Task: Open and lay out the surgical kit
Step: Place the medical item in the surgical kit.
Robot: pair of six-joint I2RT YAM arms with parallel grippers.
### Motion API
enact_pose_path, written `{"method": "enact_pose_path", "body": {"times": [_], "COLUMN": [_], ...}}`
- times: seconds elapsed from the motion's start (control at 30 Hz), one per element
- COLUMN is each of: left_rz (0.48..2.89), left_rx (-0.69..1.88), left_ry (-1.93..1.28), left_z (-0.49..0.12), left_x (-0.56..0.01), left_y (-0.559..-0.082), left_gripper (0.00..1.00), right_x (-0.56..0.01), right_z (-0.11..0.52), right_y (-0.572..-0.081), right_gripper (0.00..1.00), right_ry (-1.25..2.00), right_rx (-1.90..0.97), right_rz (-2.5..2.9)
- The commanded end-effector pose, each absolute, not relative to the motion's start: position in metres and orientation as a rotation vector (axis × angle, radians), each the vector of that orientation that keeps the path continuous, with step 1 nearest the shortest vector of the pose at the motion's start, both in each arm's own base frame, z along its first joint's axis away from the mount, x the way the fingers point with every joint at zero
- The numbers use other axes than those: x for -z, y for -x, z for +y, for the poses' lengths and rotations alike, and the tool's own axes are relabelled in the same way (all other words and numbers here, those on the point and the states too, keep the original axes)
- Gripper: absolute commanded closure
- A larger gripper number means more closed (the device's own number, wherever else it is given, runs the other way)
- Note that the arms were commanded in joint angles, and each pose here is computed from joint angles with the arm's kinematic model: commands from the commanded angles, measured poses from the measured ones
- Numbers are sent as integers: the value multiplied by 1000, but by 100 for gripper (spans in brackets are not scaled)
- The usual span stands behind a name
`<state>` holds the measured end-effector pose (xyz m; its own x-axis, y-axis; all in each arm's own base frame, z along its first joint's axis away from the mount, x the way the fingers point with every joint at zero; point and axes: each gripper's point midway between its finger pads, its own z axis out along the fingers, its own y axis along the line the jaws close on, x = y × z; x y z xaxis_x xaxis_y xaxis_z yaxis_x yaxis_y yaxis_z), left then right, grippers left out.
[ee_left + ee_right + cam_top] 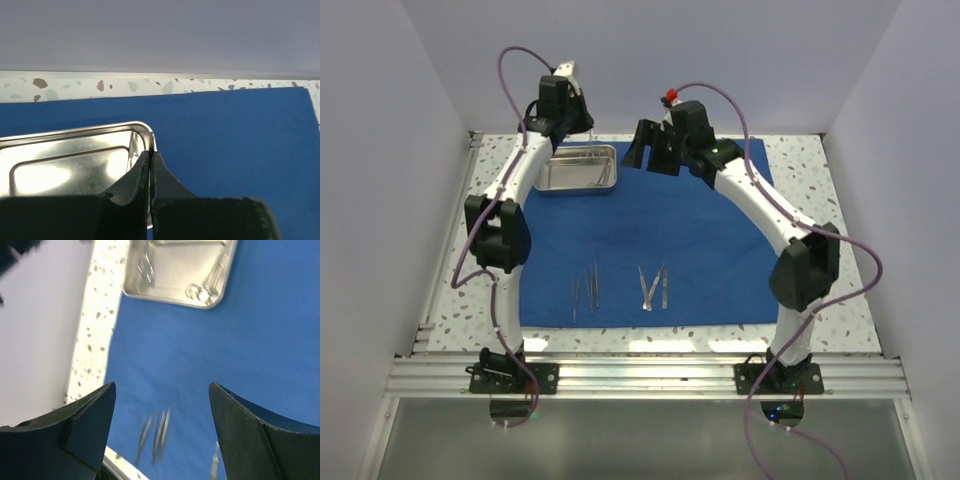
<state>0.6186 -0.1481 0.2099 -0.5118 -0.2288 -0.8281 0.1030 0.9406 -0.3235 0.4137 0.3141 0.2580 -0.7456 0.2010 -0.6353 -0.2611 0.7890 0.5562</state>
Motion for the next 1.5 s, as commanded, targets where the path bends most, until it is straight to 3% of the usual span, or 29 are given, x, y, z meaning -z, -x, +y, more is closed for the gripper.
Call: {"method": "enact_pose_path", "body": {"times": [0.0, 0.23, 0.5, 0.63, 0.7, 0.77, 0.83, 1.17, 1.2, 1.23, 1.3, 1.33, 1.4, 1.47], "left_rz": [2003, 1989, 2018, 2012, 2004, 1992, 1980, 1971, 1978, 1988, 2011, 2024, 2035, 2034], "left_rx": [564, 675, 726, 766, 815, 835, 840, 817, 796, 769, 712, 690, 642, 589], "left_ry": [76, 58, 6, -32, -35, -36, -49, -55, -49, -48, -48, -45, -37, -33], "left_z": [-175, -197, -225, -249, -259, -262, -266, -262, -260, -256, -249, -246, -239, -228], "left_x": [-269, -306, -311, -319, -325, -333, -339, -348, -345, -341, -330, -325, -317, -313], "left_y": [-591, -560, -530, -516, -511, -509, -507, -502, -504, -506, -510, -511, -516, -521], "left_gripper": [100, 100, 100, 100, 100, 100, 100, 98, 87, 55, 31, 15, 11, 9], "right_x": [-298, -303, -302, -298, -294, -290, -290, -283, -285, -282, -288, -272, -290, -272], "right_z": [351, 369, 375, 376, 375, 374, 372, 356, 350, 343, 325, 312, 290, 264], "right_y": [-439, -467, -476, -479, -480, -480, -480, -466, -464, -460, -445, -436, -416, -394], "right_gripper": [21, 23, 26, 46, 50, 68, 100, 100, 100, 100, 100, 100, 100, 100], "right_ry": [113, 95, 52, 28, 19, 14, 10, -2, 7, 5, 31, 22, 60, 54], "right_rx": [-1002, -1033, -1060, -1070, -1058, -1051, -1042, -996, -980, -956, -912, -867, -823, -728], "right_rz": [2129, 2082, 2055, 2052, 2056, 2062, 2063, 2092, 2090, 2113, 2117, 2170, 2148, 2231]}}
